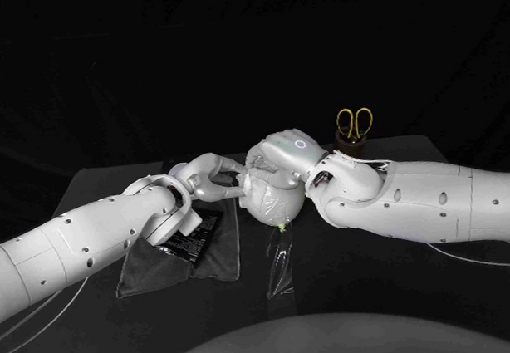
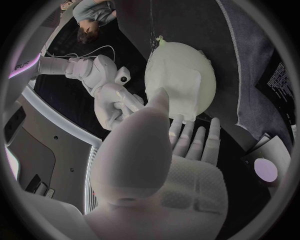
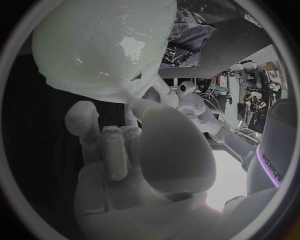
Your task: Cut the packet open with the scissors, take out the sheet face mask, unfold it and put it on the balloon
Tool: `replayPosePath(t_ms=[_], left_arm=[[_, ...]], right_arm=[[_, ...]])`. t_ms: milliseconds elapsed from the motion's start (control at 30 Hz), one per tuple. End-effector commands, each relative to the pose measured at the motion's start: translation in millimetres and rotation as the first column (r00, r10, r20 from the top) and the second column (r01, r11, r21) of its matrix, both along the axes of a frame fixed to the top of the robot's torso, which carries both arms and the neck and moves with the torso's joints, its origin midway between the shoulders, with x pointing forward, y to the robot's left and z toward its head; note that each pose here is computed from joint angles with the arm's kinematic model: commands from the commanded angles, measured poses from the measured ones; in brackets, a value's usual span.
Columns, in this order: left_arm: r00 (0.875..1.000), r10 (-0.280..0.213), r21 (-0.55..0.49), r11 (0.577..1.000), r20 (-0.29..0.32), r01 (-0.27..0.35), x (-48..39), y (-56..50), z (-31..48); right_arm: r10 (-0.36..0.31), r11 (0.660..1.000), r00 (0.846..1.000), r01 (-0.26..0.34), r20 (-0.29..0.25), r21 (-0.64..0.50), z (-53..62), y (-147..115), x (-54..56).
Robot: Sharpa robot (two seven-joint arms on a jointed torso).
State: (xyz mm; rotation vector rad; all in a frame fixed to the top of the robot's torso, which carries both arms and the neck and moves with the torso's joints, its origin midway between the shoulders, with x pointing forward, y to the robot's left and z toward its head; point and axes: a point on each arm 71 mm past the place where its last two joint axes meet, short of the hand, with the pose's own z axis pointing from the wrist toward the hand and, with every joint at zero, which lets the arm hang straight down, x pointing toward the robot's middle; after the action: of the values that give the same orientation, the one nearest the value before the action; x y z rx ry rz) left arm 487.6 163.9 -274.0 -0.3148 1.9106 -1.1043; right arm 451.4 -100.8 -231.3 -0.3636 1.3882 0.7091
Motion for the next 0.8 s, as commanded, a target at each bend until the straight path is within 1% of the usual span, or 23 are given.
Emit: replayPosePath(t_ms=[33, 167, 433, 600, 800], left_arm=[[1.000, -0.021, -0.008, 1.000, -0.010, 0.021, -1.6, -4.1, 0.4], [1.000, -0.021, -0.008, 1.000, -0.011, 0.021, -1.6, -4.1, 0.4], [1.000, -0.021, -0.008, 1.000, -0.011, 0.021, -1.6, -4.2, 0.6], [1.000, -0.021, -0.008, 1.000, -0.010, 0.020, -1.6, -3.9, 0.7], [1.000, -0.019, -0.007, 1.000, -0.010, 0.018, -1.6, -2.7, 0.7]], right_arm=[[0.002, 0.999, 1.000, -0.003, -0.022, -0.032, -2.3, 2.2, 1.4], [0.000, 1.000, 1.000, -0.001, -0.021, -0.031, -2.4, 3.3, 2.2], [-0.010, 1.000, 1.000, 0.010, -0.002, -0.012, -0.5, 3.2, 2.3], [-0.003, 1.000, 1.000, 0.003, 0.006, 0.006, 2.2, -0.1, -1.7], [0.005, 1.000, 1.000, -0.005, -0.003, 0.023, 5.5, -9.8, -9.4]])
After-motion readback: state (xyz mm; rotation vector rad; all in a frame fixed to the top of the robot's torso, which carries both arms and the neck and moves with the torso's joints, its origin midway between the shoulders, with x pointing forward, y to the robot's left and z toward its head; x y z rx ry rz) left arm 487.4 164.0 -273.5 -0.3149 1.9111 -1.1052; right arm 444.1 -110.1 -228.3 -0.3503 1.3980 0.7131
